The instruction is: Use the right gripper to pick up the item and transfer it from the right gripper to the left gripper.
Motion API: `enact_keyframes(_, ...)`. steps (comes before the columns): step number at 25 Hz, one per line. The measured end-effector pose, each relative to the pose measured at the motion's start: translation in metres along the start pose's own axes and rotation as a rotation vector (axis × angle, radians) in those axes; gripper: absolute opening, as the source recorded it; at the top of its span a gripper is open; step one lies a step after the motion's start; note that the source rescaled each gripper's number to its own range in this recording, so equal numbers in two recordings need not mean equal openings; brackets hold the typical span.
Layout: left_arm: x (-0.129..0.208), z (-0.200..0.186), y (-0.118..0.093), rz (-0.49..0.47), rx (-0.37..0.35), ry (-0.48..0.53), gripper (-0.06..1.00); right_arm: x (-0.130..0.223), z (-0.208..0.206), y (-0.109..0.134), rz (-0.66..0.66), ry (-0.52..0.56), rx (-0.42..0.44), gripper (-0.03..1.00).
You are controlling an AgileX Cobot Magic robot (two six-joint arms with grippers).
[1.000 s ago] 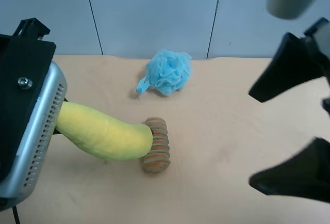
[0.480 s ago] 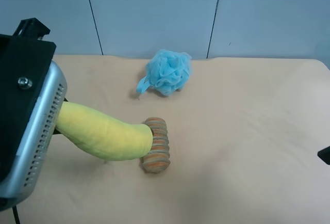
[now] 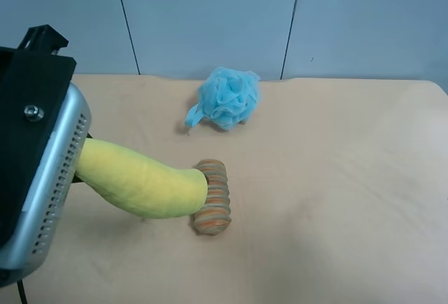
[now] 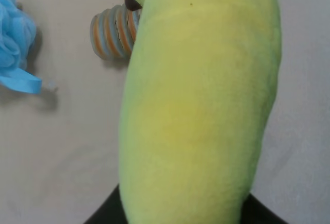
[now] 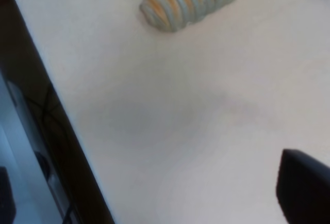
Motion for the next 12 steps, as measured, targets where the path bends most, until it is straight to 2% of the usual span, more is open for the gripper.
enact_keyframes(9, -0.0008, 0.0021, 0.0, 0.001, 0.004, 0.004, 0.01, 0.0001, 0.0, -0.0008, 0.003, 0.002, 0.009, 1.0)
enact_keyframes(12, -0.0012, 0.0021, 0.0002, 0.0, 0.002, 0.0, 0.01, 0.0007, 0.0, -0.0043, 0.052, 0.011, 0.063, 1.0)
Point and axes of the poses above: a point on each arm's last joint axis where the gripper is mounted, z pointing out along that axis toward the gripper, y along the wrist's bending axis when the last joint is at zero, x = y × z, the point moved 2 cm from there along z, pointing out along that axis toward the gripper, and after that the axes turned 3 degrees about -z, right-handed, at the moved point
